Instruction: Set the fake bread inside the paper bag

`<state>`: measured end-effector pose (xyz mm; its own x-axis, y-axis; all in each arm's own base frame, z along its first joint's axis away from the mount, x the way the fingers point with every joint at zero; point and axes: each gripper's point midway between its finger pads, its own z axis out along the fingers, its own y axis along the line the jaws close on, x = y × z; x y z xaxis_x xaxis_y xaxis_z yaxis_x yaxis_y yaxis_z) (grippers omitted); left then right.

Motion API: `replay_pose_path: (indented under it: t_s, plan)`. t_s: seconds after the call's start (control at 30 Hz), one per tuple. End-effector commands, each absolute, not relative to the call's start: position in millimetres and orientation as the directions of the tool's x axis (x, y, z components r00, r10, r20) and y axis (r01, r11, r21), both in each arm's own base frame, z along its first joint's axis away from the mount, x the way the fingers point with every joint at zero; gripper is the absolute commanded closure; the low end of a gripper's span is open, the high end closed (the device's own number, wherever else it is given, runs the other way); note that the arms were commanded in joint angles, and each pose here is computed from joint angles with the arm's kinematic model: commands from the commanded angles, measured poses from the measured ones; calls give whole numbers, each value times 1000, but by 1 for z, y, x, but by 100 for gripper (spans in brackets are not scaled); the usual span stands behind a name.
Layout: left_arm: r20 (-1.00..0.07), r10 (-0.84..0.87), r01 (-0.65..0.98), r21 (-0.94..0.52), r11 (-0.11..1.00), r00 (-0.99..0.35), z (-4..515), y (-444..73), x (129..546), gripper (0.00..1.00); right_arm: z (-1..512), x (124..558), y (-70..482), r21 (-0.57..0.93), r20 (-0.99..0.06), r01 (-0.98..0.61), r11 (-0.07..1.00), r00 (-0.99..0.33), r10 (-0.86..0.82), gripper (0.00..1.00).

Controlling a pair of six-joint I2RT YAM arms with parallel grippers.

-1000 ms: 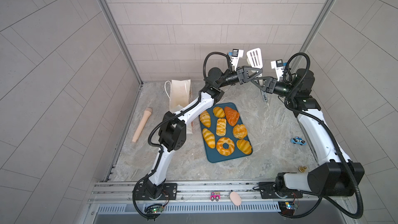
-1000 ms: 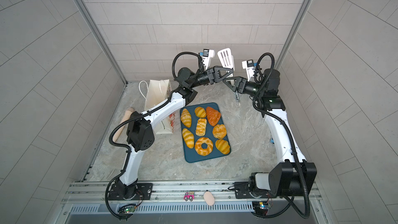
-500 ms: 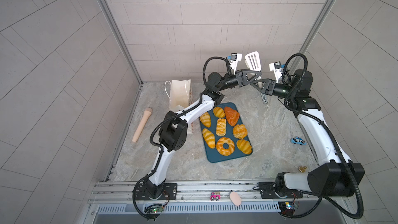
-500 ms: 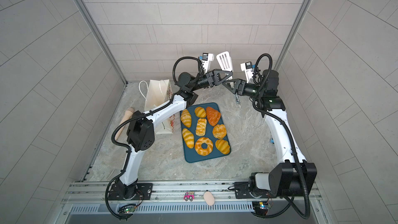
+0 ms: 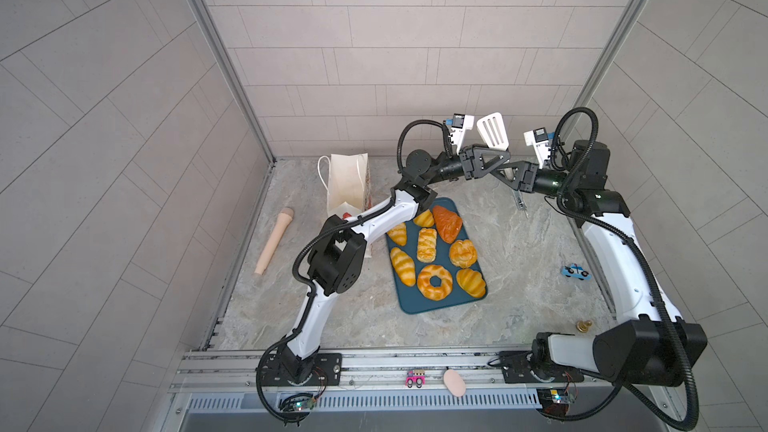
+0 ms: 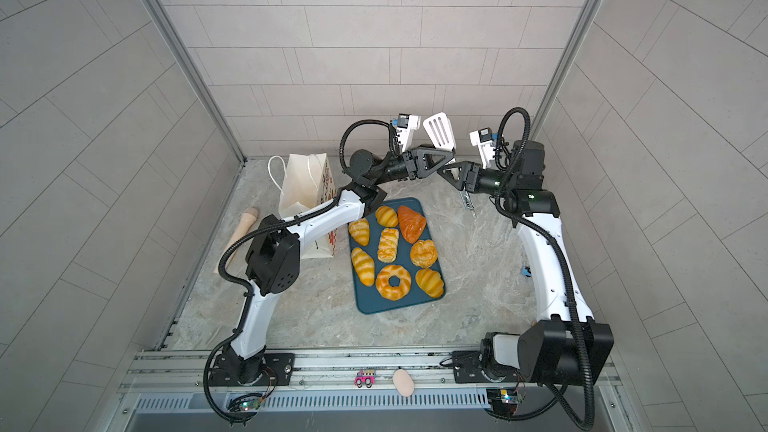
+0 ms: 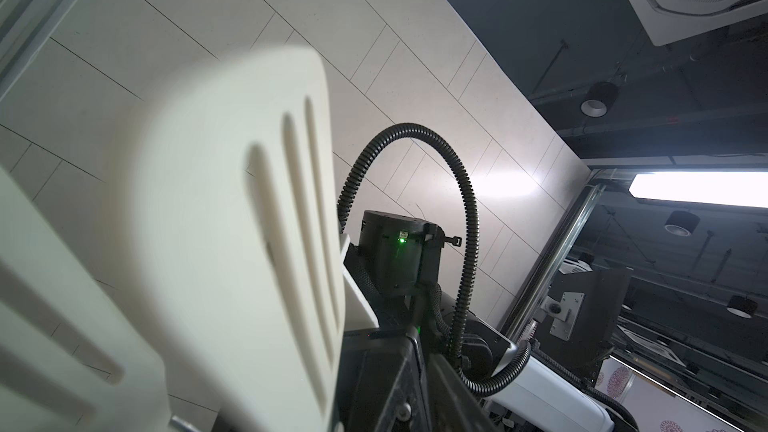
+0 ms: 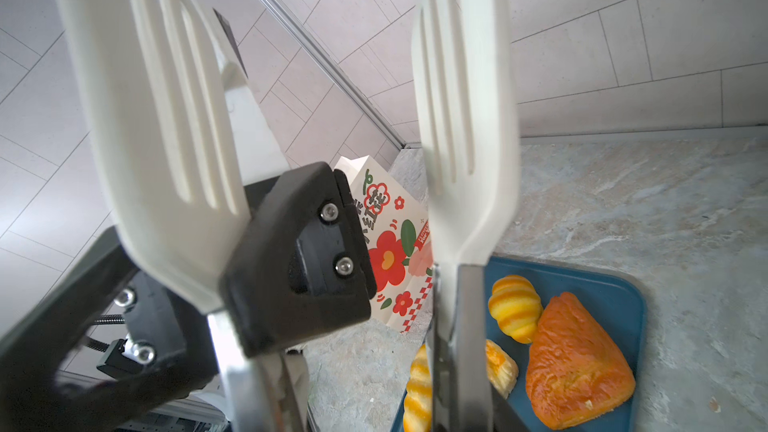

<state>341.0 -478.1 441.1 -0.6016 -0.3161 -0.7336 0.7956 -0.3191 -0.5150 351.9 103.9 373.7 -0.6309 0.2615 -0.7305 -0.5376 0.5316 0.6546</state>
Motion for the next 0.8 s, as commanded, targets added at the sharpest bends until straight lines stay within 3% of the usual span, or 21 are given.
replay_pose_path:
  t_s: [0.0,0.2,0.77]
  plan:
    - [-787,-408,864,-299,-405,-464,511,-438,292,48,366,356,86,620,-745,-488,615,-611,267,43]
    - [-772,-434,881,-351,-318,-464,499,-426,309,42,350,352,80,580,-757,-462,671,-610,234,43]
    - [-743,-412,833,-548,-79,-528,449,-417,356,41,315,348,52,457,-763,-336,824,-625,168,41]
